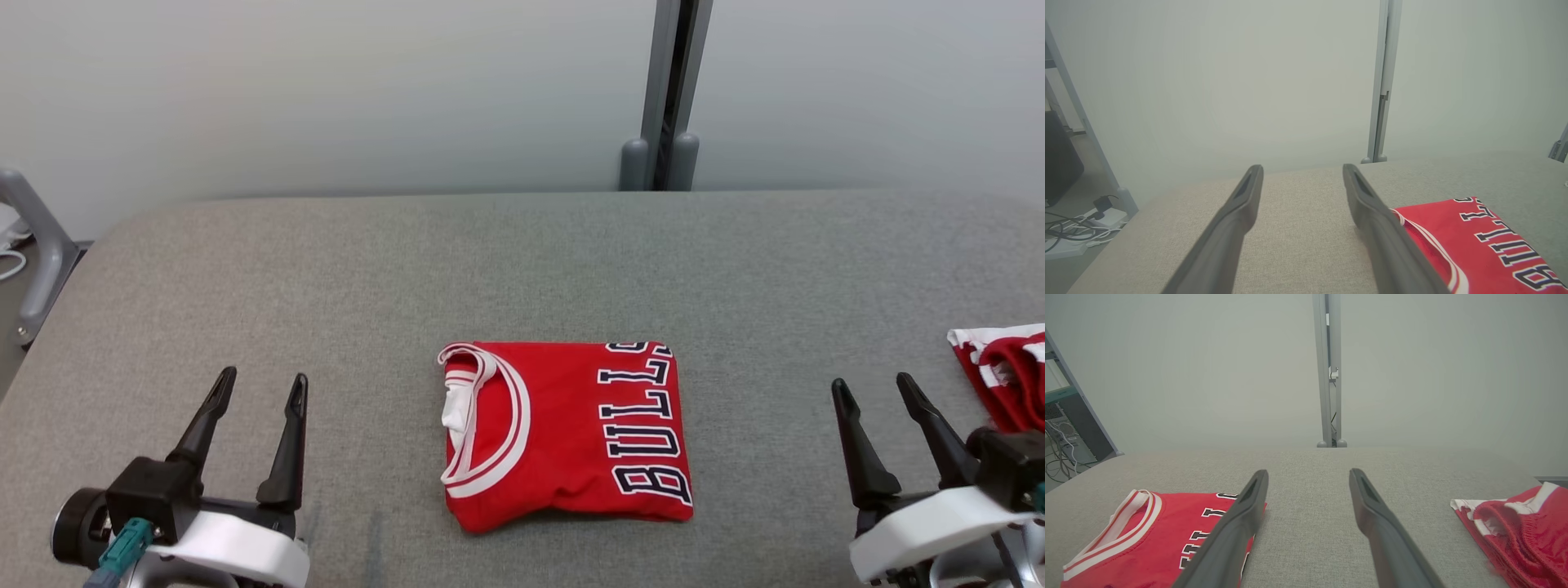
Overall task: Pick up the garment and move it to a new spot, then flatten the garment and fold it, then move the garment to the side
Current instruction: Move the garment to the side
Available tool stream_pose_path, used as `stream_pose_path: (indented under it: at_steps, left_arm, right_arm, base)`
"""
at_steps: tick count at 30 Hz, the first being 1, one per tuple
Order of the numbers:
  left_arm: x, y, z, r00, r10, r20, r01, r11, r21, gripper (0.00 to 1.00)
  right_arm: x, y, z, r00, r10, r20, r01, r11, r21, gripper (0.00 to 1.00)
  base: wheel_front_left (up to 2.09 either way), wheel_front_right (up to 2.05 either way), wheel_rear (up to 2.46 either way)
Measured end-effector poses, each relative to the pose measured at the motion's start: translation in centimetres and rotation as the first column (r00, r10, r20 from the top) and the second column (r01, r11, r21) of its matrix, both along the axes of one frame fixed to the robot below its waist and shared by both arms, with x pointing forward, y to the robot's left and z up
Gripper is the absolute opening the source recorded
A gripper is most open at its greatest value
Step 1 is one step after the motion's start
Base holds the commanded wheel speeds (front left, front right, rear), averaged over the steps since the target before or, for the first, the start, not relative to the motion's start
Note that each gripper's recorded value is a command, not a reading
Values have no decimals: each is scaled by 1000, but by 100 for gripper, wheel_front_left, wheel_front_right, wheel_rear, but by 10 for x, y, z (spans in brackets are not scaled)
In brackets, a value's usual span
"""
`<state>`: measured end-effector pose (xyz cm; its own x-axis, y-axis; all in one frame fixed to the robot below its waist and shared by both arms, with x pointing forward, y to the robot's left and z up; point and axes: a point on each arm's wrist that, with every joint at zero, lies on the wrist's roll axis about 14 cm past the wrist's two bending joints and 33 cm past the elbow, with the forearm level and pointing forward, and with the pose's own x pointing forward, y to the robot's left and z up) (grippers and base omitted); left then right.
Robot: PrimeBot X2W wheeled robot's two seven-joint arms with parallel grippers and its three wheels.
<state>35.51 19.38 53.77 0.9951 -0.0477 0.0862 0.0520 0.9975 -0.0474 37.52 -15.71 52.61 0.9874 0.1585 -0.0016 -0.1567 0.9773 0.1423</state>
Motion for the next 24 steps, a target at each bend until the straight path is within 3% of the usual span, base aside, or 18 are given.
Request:
stream_pose_path:
  at_steps: [11, 23, 24]
  left_arm:
    - [34, -5, -3, 1000, -24, 14, 24, 1000, -10, 100]
    - [62, 8, -41, 998, 3, -57, -4, 1000, -22, 100]
    - [63, 9, -43, 998, 4, -62, -6, 1000, -22, 100]
  right_arm:
    - [42, 57, -59, 967, 183, -180, -180, 983, 33, 100]
    - [50, 122, -153, 816, 365, -448, -350, 929, 119, 100]
    - [51, 124, -157, 804, 372, -463, -356, 926, 125, 45]
  base:
    - [0, 0, 0]
    - [0, 0, 0]
    - [0, 0, 0]
